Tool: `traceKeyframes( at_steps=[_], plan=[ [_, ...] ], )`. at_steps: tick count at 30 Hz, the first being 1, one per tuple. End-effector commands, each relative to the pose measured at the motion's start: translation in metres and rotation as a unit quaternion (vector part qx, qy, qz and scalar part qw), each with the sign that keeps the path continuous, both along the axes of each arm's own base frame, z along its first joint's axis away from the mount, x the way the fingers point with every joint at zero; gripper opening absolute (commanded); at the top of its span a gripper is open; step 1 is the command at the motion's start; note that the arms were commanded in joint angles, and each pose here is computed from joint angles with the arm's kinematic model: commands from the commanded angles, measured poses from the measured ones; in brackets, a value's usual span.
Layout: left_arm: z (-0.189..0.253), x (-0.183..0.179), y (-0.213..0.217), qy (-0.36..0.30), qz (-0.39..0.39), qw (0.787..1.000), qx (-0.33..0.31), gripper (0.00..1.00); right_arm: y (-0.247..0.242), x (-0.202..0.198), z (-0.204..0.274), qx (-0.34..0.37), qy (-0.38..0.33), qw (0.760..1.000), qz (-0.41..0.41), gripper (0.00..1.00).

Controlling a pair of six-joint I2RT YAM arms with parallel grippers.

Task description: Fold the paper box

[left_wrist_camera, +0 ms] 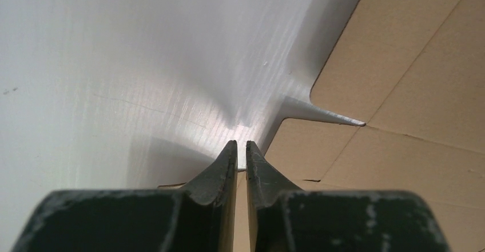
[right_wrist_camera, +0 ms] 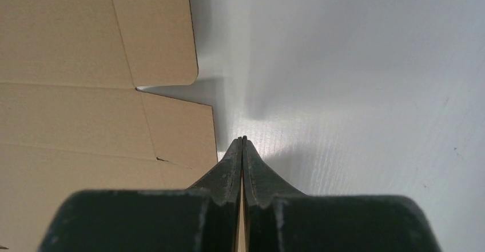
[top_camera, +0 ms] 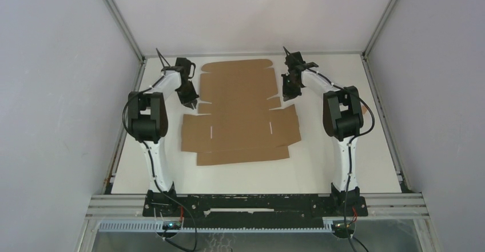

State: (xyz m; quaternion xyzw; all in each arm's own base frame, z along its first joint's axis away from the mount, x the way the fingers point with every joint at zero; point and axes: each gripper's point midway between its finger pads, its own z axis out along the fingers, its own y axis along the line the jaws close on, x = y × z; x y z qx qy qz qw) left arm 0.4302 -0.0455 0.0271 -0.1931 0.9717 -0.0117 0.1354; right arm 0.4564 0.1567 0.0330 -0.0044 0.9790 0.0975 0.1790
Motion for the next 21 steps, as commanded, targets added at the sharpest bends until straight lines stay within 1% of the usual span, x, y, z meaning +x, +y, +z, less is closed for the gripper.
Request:
traceKeyframes(
  at_steps=[1,3,8,12,16,21],
  plan=[
    [0.013,0.015,-0.002,-0.013,-0.019,1.0,0.021,0.15,0.007,0.007,0.006,0.002,-0.015,1.0,0.008,0.07],
    [0.012,0.014,-0.002,-0.009,-0.021,0.999,0.025,0.15,0.006,0.007,0.007,0.0,-0.014,1.0,0.007,0.07],
    [0.011,0.01,-0.003,0.006,-0.025,0.999,0.023,0.19,0.003,0.007,0.007,-0.001,-0.014,1.0,0.007,0.07],
    [0.01,0.008,-0.011,0.012,-0.034,0.999,0.002,0.21,0.004,0.007,0.01,0.003,-0.015,1.0,0.009,0.07],
    [0.007,0.005,-0.025,0.016,-0.042,0.998,-0.036,0.2,0.005,0.008,0.011,0.006,-0.018,1.0,0.011,0.07],
    [-0.004,0.001,-0.032,0.021,-0.041,0.997,-0.055,0.16,0.005,0.007,0.01,0.007,-0.016,1.0,0.012,0.07]
  ],
)
